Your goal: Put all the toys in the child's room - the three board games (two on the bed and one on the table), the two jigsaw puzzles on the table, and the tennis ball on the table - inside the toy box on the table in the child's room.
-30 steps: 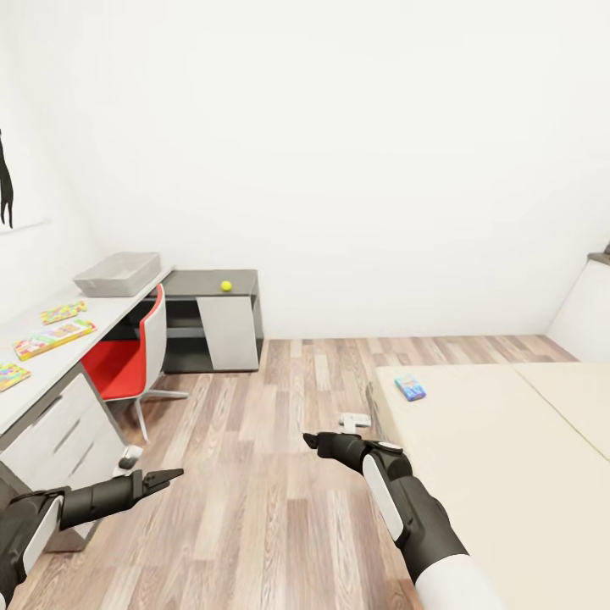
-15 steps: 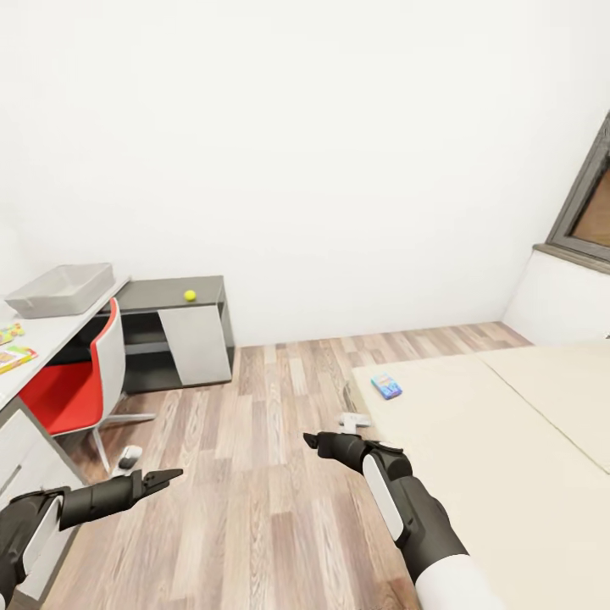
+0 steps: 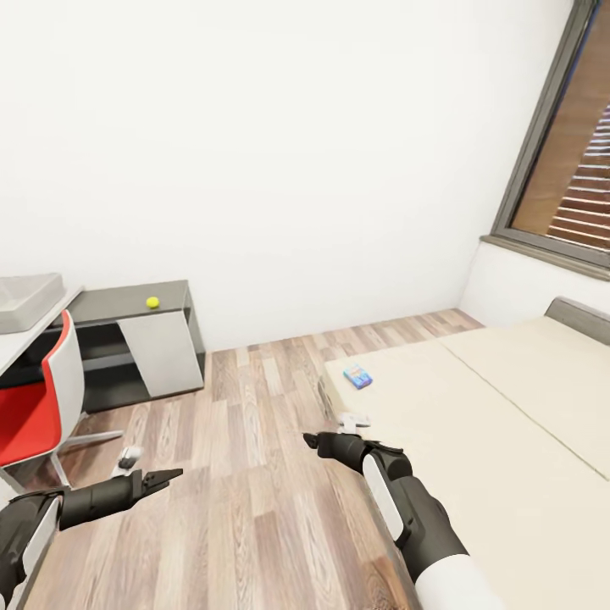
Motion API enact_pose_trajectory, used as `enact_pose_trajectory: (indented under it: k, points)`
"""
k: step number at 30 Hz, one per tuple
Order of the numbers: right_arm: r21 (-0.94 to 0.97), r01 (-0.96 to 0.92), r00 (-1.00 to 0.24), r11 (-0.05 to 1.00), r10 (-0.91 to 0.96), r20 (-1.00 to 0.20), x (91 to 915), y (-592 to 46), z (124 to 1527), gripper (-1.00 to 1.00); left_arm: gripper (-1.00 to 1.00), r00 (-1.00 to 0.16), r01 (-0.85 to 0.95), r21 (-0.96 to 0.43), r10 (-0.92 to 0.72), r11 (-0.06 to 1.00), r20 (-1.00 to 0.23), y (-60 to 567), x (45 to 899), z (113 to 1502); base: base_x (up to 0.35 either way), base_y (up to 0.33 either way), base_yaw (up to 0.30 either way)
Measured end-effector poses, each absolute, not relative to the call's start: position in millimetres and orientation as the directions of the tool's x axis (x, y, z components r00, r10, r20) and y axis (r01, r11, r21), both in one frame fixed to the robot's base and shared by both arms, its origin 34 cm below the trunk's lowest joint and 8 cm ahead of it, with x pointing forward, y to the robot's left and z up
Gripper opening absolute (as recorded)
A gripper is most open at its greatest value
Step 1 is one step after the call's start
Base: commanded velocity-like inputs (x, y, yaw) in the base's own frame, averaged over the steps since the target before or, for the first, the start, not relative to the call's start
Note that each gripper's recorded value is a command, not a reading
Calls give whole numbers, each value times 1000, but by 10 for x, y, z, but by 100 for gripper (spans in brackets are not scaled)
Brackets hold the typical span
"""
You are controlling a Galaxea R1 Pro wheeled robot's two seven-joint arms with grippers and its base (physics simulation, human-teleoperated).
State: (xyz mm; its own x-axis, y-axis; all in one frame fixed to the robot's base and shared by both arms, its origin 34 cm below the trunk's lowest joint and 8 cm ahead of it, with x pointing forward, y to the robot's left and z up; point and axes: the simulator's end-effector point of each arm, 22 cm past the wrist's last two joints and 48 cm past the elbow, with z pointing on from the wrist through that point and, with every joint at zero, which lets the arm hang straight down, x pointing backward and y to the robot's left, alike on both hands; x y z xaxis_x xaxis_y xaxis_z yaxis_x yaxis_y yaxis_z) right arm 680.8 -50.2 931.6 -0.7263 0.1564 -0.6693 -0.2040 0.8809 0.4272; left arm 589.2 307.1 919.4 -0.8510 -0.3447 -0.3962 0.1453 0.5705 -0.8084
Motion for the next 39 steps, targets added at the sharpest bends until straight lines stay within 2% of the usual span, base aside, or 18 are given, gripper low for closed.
enact_pose_trajectory:
  k: [39]
  points:
    - [428,-204,-724,881,158,-671,6808,-505,9332,100,100,-849,150,-808,-345,570,-400,3071,5895,9215,-60,22,-280]
